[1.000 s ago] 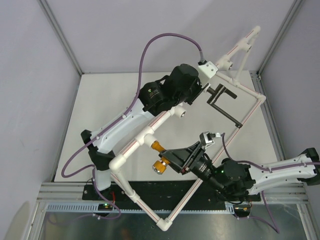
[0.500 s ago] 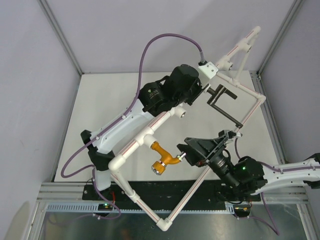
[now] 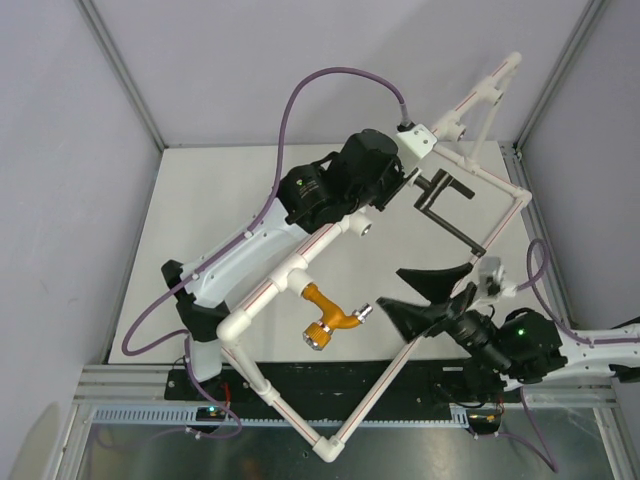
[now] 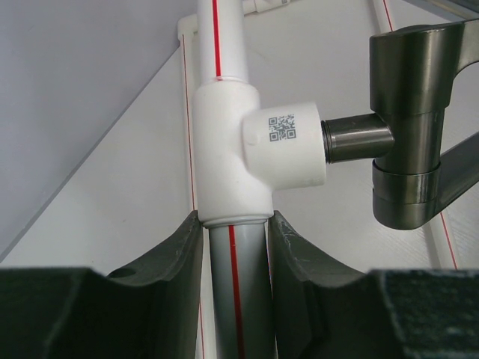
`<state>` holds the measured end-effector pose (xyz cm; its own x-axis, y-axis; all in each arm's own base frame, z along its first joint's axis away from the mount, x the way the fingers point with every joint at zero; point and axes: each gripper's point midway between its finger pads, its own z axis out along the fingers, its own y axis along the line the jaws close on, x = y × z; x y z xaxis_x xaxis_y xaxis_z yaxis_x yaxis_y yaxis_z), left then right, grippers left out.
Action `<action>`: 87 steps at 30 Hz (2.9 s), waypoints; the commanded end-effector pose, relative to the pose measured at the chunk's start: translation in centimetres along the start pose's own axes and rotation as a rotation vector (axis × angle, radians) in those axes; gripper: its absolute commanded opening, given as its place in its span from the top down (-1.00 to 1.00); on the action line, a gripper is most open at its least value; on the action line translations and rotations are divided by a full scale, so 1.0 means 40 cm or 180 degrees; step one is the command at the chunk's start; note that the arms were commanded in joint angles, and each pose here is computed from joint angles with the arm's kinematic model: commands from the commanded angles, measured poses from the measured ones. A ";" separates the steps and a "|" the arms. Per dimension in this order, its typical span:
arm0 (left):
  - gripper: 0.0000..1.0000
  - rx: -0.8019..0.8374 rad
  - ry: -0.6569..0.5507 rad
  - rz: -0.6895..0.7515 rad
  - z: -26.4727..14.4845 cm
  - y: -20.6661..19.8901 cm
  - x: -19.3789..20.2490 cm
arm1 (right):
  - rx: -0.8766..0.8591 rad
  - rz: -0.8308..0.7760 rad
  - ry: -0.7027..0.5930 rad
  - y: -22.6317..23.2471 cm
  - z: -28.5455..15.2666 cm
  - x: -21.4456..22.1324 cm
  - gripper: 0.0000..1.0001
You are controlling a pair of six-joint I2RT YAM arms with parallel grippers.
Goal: Install the water faucets
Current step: Screw the water faucet onto the adaptor.
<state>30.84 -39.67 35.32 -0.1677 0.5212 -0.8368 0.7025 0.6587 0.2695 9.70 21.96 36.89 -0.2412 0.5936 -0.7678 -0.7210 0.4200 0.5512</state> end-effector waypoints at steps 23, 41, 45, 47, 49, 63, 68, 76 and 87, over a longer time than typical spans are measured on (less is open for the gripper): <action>0.86 0.0025 0.1946 0.0710 0.100 -0.005 0.429 | -0.1451 -0.5358 0.0082 0.215 0.127 0.044 -0.99; 0.86 0.0041 0.1944 0.0705 0.097 -0.006 0.430 | -0.1816 -0.5691 0.0601 0.248 0.142 0.204 -0.04; 0.87 0.0044 0.1945 0.0703 0.097 -0.007 0.430 | -0.1578 -0.5634 0.0665 0.238 0.148 0.207 0.82; 0.87 0.0047 0.1937 0.0702 0.097 -0.008 0.428 | -0.1403 -0.5499 0.0680 0.233 0.152 0.208 0.95; 0.87 0.0039 0.1936 0.0698 0.097 -0.006 0.427 | -0.1211 -0.5153 0.0642 0.235 0.155 0.206 0.99; 0.87 0.0055 0.1938 0.0695 0.101 -0.010 0.428 | -0.0581 -0.0933 0.0148 0.316 0.155 0.153 1.00; 0.87 0.0056 0.1930 0.0694 0.098 -0.010 0.426 | -0.0452 0.0123 -0.0007 0.305 0.157 0.121 1.00; 0.86 0.0060 0.1928 0.0689 0.096 -0.010 0.425 | -0.0325 0.0095 -0.0052 0.277 0.158 0.115 1.00; 0.86 0.0076 0.1931 0.0691 0.103 -0.014 0.426 | -0.0382 -0.0375 -0.0052 0.277 0.154 0.123 1.00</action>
<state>30.85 -39.40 35.34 -0.1676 0.5213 -0.8367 0.7012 0.6596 0.2705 5.52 33.54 39.24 -0.1621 0.5193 -0.8391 -0.7737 0.4608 0.4347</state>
